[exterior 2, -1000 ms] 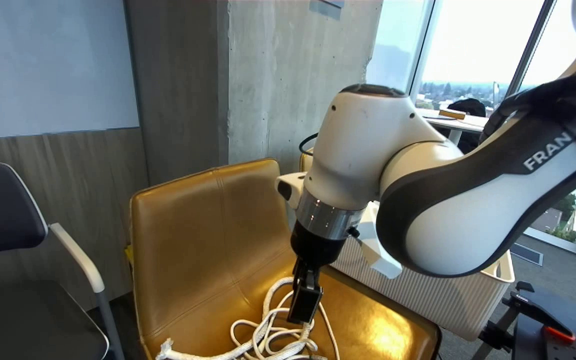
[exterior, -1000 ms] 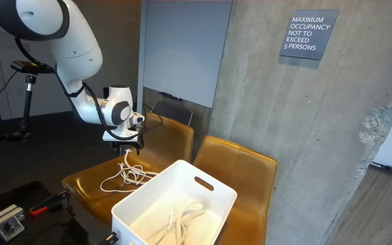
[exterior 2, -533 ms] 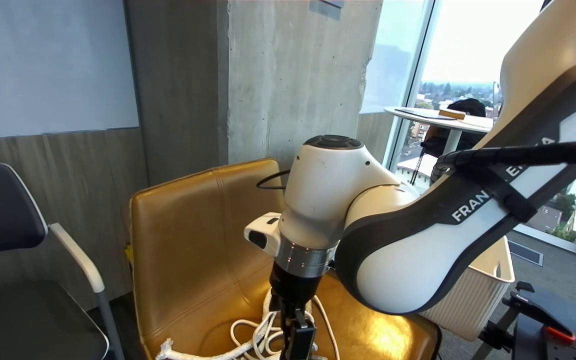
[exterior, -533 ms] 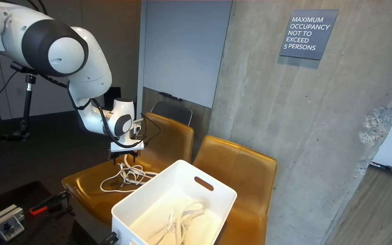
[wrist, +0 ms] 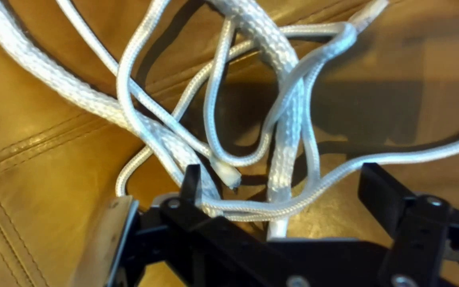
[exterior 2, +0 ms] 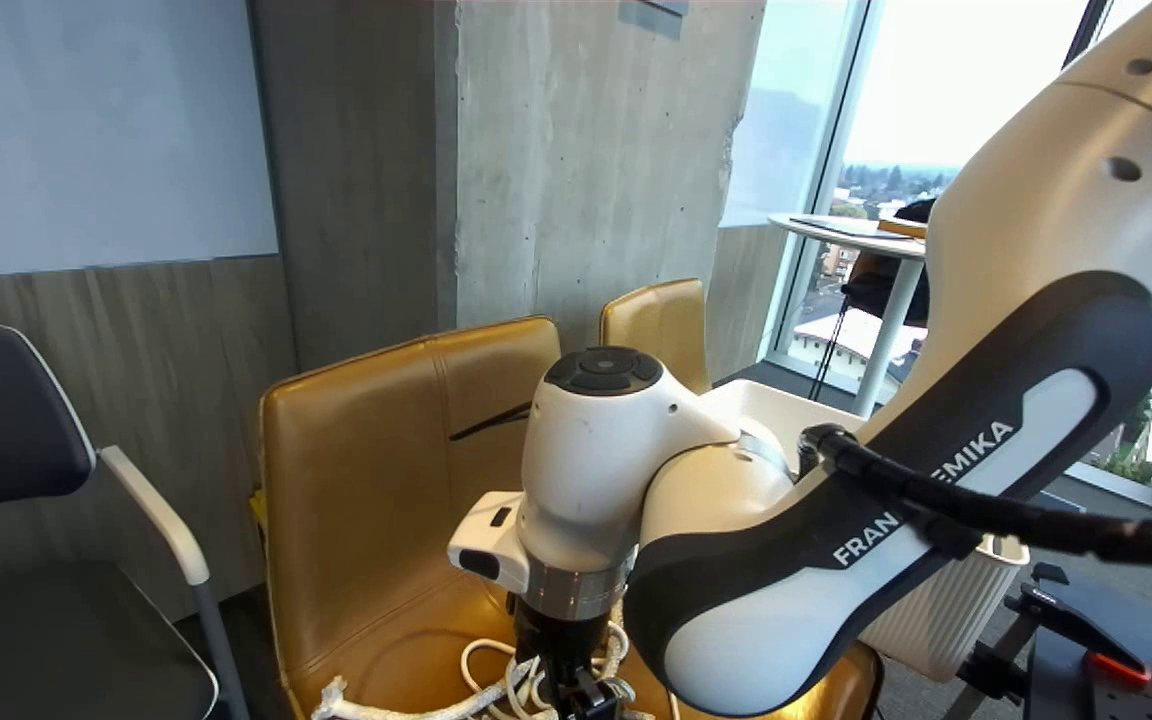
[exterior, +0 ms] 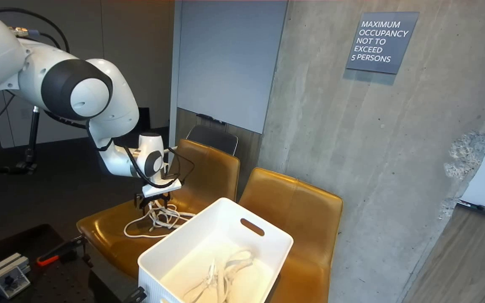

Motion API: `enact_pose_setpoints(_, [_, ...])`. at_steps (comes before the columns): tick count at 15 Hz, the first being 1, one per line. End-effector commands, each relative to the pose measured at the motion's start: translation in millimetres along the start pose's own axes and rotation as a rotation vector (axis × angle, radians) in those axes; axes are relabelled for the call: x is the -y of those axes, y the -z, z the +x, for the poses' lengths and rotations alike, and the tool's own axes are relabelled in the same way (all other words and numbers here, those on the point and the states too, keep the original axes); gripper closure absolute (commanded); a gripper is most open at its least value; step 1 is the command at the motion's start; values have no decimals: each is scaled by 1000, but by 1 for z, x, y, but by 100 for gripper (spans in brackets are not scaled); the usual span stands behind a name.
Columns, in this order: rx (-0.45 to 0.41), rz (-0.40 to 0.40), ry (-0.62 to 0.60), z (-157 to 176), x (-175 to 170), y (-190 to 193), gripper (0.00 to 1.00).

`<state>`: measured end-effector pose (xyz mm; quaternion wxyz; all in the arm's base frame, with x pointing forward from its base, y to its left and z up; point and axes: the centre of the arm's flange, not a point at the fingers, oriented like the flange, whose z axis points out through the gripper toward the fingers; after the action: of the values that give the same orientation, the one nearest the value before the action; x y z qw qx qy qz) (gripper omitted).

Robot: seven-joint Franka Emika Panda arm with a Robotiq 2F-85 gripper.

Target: Put the ropes in the basket

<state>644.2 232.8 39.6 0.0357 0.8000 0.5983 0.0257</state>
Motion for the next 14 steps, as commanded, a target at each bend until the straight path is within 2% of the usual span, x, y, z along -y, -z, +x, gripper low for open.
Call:
enact_pose_setpoints(1, [67, -70, 77, 6, -23, -26, 0])
enact_pose_setpoints(7, [106, -120, 93, 4, -44, -49, 0])
enact_pose_setpoints(13, [114, -90, 85, 5, -52, -62, 0])
enact_pose_setpoints(14, [118, -88, 80, 3, -52, -65, 25])
